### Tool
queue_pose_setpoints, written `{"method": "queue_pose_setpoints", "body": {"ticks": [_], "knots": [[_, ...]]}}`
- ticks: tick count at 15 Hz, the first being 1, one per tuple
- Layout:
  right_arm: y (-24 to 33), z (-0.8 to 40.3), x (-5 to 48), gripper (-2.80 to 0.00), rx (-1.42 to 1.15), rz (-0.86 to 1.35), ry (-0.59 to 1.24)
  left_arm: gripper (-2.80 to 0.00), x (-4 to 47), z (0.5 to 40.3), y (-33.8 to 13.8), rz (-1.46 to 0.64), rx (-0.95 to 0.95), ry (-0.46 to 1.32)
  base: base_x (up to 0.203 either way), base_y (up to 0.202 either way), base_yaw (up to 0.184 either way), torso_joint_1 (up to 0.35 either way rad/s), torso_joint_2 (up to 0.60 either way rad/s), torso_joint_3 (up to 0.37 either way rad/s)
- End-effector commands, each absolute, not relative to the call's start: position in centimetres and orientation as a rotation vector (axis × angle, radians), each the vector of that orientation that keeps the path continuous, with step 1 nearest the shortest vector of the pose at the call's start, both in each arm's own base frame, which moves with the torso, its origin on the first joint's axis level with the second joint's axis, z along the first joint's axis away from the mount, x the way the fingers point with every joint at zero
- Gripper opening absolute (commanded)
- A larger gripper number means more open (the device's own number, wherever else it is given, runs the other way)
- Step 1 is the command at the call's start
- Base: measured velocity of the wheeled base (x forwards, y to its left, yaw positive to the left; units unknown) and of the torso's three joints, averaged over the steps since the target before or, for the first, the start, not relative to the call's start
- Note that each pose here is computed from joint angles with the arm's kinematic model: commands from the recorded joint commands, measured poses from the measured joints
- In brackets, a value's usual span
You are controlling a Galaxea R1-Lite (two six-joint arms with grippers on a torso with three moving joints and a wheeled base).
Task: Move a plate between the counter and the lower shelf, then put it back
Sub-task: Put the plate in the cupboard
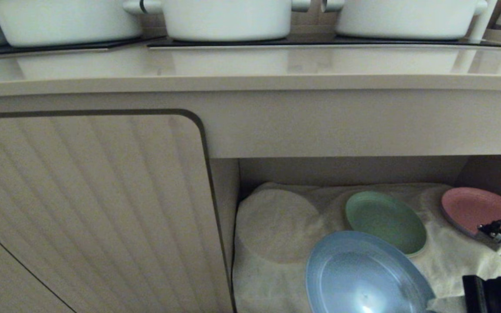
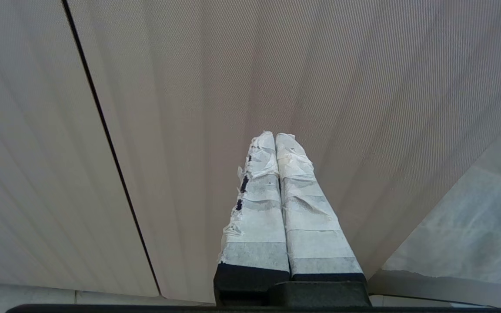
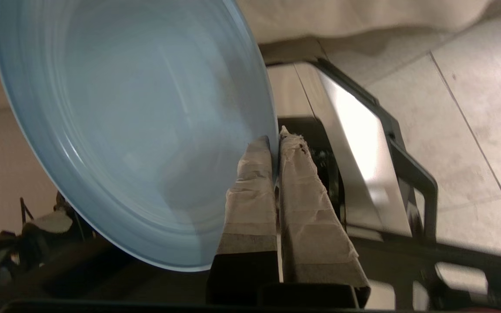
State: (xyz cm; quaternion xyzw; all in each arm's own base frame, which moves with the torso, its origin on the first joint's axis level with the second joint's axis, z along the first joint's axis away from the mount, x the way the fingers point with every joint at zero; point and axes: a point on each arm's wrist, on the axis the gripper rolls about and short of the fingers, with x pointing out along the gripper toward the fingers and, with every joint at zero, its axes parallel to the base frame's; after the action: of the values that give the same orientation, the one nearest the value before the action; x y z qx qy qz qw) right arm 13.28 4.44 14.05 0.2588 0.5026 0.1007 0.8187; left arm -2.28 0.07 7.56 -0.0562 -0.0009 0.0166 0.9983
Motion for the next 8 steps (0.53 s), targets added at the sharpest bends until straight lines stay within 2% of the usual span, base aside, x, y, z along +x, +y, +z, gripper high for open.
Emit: {"method": "queue_pose_setpoints", "body": {"ticks": [1, 8], "knots": [[5.3, 12.9, 14.8, -2.80, 0.539, 0.219, 1.122, -2.80, -2.3, 7.5, 0.1, 0.034, -0.114, -0.002, 0.000, 0.000, 0.000, 0.000, 0.00, 0.000], [8.1, 11.0, 18.1, -2.80, 0.531, 0.281, 1.124, -2.80, -2.3, 7.5, 0.1, 0.034, -0.114, -0.002, 0.000, 0.000, 0.000, 0.000, 0.00, 0.000]]}}
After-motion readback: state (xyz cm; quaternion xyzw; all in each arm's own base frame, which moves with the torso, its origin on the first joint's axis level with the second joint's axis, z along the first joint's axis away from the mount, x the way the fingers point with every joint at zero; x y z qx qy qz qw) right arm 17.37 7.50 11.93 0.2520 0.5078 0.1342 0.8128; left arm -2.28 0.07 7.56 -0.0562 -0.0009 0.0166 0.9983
